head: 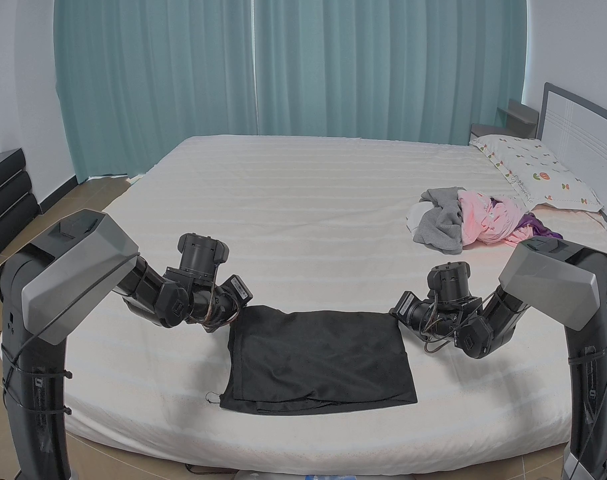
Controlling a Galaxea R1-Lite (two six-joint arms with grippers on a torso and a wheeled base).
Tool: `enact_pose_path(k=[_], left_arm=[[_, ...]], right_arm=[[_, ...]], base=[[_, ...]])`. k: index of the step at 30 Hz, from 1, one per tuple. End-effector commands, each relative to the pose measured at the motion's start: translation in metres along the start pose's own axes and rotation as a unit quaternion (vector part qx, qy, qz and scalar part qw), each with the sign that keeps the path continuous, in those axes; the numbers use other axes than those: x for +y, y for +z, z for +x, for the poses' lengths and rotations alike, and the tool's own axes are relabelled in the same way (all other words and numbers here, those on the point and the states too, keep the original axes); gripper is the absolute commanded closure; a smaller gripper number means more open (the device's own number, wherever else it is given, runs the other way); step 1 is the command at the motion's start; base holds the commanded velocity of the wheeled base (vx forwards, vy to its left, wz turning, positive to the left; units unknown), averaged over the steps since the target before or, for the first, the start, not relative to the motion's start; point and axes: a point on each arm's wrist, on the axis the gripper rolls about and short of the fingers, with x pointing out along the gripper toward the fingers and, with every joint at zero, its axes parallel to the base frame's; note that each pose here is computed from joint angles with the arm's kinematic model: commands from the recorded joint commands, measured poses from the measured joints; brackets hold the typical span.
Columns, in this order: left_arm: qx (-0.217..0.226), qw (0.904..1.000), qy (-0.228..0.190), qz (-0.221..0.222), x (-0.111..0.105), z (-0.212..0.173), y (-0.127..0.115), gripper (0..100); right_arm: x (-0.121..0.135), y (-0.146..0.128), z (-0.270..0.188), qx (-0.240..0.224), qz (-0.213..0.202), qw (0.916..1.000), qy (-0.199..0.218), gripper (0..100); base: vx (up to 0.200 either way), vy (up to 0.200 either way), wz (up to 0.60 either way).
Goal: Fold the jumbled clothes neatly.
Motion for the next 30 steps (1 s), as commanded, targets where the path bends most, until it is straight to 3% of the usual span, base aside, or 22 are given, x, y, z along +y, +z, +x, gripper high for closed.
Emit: enact_pose_path(k=[1, 30], left_arm=[[-0.006, 1.0, 0.0, -0.003, 0.001, -0.005, 0.004, 100], [-0.011, 0.9997, 0.021, -0.011, 0.012, -0.005, 0.005, 100]], right_arm=[[-0.001, 0.001, 0.0, -0.001, 0.001, 1.0, -0.001, 100], [-0.005, 0.007, 0.0, -0.011, 0.005, 0.9999, -0.001, 100]], base=[[0.0, 0.0, 0.0], [0.0, 0.0, 0.0]])
